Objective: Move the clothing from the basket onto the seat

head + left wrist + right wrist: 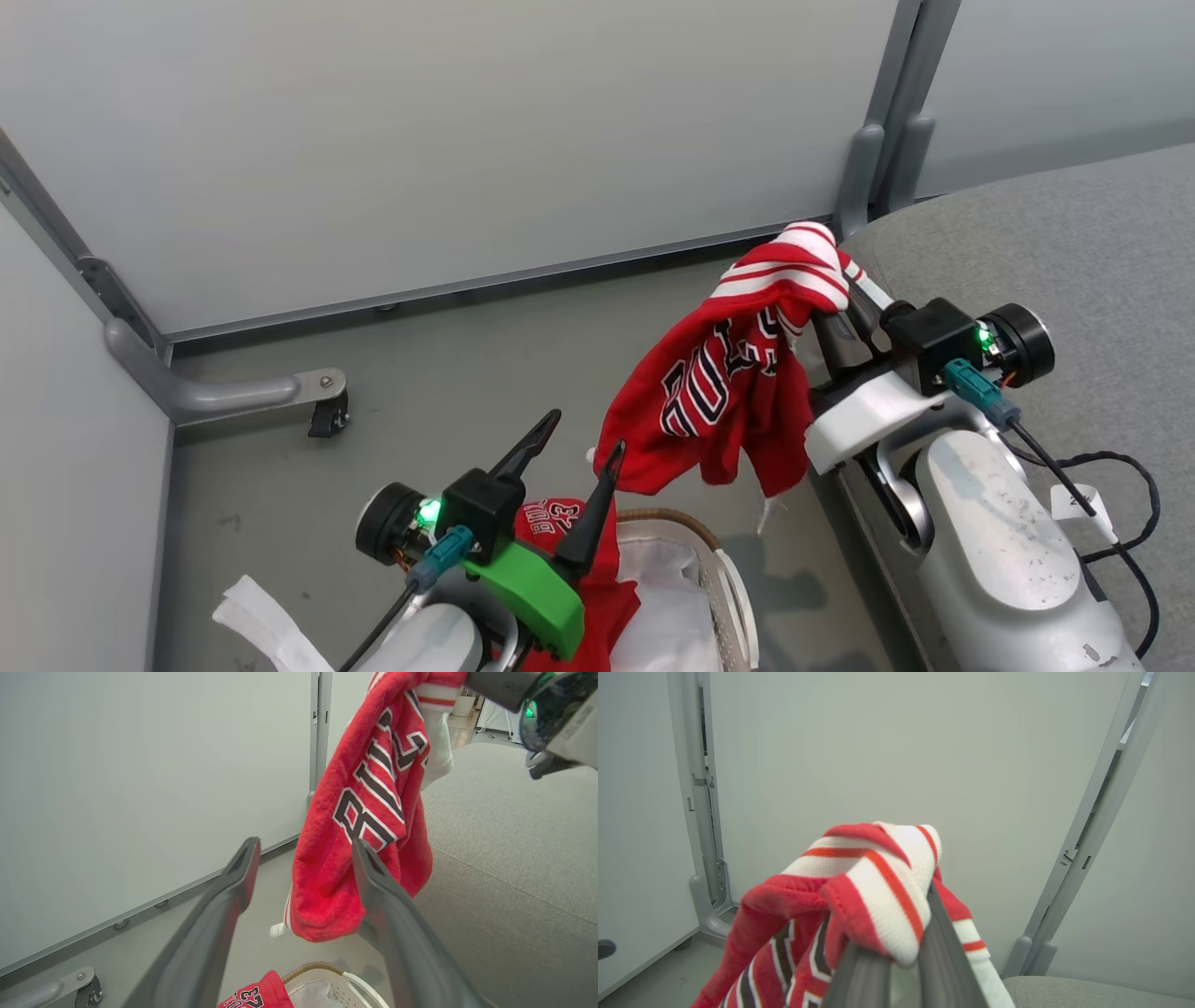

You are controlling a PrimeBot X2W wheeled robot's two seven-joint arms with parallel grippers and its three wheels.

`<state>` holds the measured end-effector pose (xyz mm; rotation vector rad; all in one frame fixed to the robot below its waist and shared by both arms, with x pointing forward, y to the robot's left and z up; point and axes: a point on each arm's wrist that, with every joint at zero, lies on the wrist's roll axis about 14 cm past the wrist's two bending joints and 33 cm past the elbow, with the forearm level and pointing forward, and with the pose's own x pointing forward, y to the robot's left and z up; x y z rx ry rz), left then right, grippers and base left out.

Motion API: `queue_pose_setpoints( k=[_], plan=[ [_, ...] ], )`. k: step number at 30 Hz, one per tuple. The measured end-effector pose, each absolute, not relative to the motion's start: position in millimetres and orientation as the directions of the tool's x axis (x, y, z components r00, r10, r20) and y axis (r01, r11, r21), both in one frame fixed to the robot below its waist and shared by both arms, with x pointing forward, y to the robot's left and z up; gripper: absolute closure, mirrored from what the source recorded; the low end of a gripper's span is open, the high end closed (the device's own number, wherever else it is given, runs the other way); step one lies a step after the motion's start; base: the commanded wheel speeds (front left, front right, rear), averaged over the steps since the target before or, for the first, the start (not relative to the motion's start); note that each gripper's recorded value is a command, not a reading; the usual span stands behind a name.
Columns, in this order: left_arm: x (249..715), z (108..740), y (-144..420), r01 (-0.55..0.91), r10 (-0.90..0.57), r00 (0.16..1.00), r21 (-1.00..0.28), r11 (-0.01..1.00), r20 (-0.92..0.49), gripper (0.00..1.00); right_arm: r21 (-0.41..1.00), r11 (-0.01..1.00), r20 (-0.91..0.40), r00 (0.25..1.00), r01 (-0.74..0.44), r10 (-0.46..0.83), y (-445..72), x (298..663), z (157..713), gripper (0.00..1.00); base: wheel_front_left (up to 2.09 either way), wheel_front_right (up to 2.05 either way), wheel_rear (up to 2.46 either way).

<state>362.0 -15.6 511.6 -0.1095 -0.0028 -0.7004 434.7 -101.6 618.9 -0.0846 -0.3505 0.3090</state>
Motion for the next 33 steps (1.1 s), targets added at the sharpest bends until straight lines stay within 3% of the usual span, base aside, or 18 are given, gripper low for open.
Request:
queue_pose_setpoints(
  k=[11, 18, 33],
  plan=[
    [355, 499, -21, 0.644, -0.646, 0.763, -0.117, 0.756, 0.024, 0.0, -0.137, 0.969, 0.319, 0.916, -0.208, 0.242, -129, 434, 617, 1.0, 0.0, 0.0, 0.0],
    [350, 498, -45, 0.685, -0.689, 0.724, -0.148, 0.713, 0.033, 0.0, -0.159, 0.982, 0.315, 0.938, -0.097, 0.144, -170, 424, 616, 1.0, 0.0, 0.0, 0.0],
    [333, 494, -127, 0.845, -0.853, 0.52, -0.175, 0.506, 0.044, 0.0, -0.191, 0.957, 0.263, 0.951, 0.216, -0.163, -285, 376, 598, 1.0, 0.0, 0.0, 0.0]
  ],
)
